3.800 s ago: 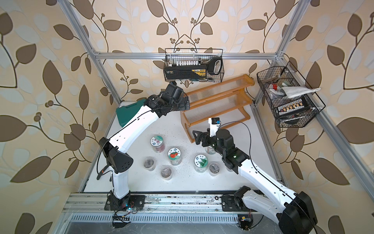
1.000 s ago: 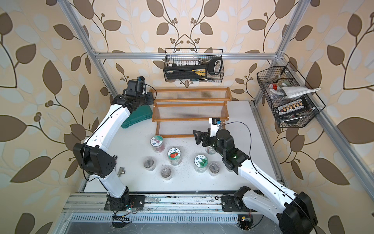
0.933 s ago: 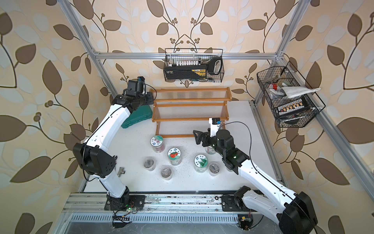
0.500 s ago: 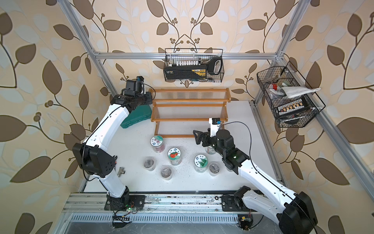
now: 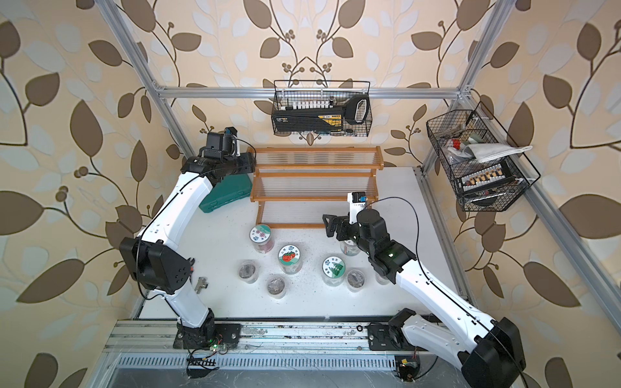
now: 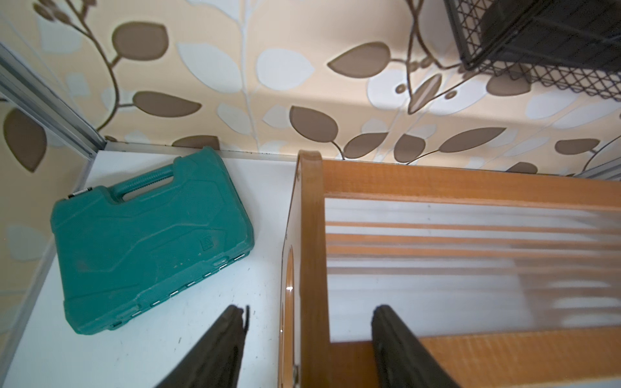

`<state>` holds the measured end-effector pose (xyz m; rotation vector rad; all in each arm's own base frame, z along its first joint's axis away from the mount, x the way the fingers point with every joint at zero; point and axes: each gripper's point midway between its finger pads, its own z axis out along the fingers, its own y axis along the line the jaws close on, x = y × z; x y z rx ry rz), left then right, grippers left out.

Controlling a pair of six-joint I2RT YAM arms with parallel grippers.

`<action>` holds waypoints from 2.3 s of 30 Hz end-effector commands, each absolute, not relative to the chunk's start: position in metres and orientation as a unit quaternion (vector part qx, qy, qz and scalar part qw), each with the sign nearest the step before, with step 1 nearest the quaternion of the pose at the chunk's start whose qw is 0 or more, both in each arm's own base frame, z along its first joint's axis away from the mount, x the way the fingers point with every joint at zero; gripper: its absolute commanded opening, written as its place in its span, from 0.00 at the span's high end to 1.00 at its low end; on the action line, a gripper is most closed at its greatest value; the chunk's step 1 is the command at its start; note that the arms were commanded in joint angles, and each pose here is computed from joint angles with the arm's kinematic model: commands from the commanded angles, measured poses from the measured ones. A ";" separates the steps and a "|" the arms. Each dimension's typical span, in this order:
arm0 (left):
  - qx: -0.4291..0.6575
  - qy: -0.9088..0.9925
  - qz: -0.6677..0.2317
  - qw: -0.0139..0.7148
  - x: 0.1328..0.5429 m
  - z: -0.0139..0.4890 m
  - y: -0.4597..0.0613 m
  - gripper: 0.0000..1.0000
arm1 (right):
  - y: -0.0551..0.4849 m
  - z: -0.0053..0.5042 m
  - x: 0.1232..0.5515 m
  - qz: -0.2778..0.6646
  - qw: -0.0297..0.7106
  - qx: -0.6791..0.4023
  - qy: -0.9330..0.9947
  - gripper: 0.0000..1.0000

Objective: Place the seed container on the shelf
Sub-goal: Move the shelf to the center of the board, then pick up the seed jar at the center of the board.

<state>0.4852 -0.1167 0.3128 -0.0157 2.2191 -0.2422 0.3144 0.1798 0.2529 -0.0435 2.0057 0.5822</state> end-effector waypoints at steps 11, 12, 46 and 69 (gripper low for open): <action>0.008 0.862 -0.189 0.470 0.398 0.393 -0.121 0.02 | 0.160 0.254 0.261 0.217 0.374 -0.008 0.902 0.01; 0.008 0.864 -0.196 0.463 0.394 0.389 -0.122 0.02 | 0.159 0.254 0.257 0.216 0.366 -0.009 0.905 0.01; 0.046 0.887 -0.317 0.332 0.267 0.302 -0.180 0.02 | 0.130 0.106 0.157 0.007 0.075 -0.068 0.995 0.01; 0.043 0.896 -0.315 0.312 0.274 0.284 -0.185 0.02 | 0.129 0.069 0.174 0.021 0.039 -0.042 0.998 0.01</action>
